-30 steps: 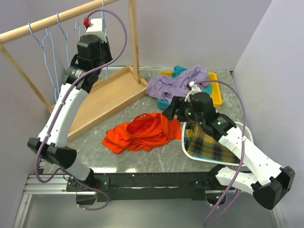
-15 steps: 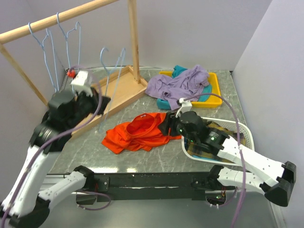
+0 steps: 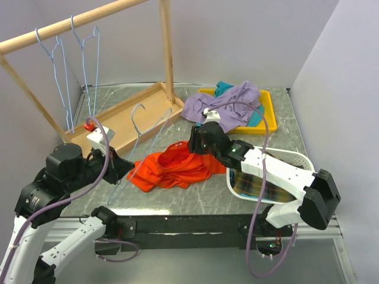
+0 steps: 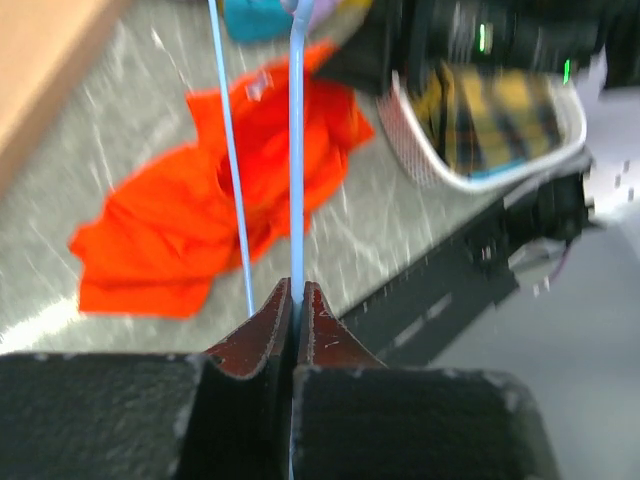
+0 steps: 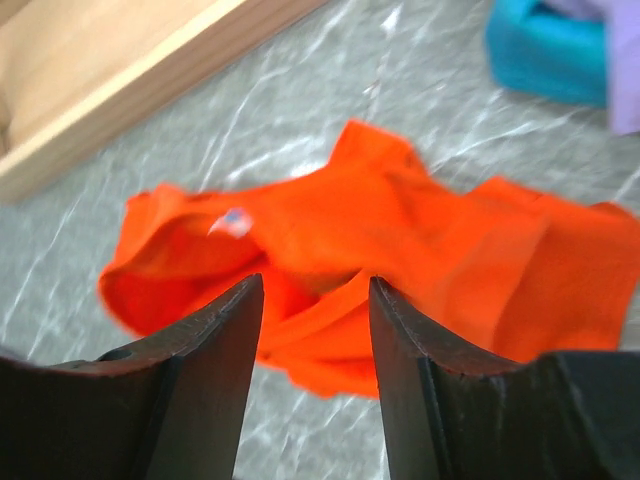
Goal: Place the t-shirt on the hanger
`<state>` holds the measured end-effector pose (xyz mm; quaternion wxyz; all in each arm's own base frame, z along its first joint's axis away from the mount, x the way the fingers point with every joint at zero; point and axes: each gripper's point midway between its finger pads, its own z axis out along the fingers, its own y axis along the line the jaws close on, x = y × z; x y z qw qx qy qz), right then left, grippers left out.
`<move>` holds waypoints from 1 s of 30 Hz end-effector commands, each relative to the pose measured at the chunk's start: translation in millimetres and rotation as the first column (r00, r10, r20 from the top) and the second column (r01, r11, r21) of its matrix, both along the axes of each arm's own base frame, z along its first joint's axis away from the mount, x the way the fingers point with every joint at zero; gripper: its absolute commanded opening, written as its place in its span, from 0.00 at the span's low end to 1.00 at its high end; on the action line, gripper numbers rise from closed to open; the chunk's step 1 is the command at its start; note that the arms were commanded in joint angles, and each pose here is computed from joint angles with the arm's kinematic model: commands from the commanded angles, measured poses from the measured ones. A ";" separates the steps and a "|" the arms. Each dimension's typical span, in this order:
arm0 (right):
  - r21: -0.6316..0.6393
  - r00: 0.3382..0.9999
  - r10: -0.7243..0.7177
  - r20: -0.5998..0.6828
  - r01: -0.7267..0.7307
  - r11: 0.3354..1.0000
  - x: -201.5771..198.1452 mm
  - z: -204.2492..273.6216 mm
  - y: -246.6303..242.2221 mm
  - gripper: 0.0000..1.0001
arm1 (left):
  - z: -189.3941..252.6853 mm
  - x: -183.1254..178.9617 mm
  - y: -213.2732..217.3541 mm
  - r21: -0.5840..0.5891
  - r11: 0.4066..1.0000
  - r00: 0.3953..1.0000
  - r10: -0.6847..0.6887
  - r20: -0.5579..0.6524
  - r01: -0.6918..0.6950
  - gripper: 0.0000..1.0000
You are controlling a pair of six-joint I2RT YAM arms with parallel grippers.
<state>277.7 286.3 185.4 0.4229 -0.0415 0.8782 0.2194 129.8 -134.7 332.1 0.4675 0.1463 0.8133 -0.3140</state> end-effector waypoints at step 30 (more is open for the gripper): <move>-0.117 0.987 -0.121 0.104 0.133 0.984 38.3 10.7 -18.5 0.53 | -64.4 -17.4 -32.7 0.170 0.968 0.961 -0.144 -0.235 0.187 0.01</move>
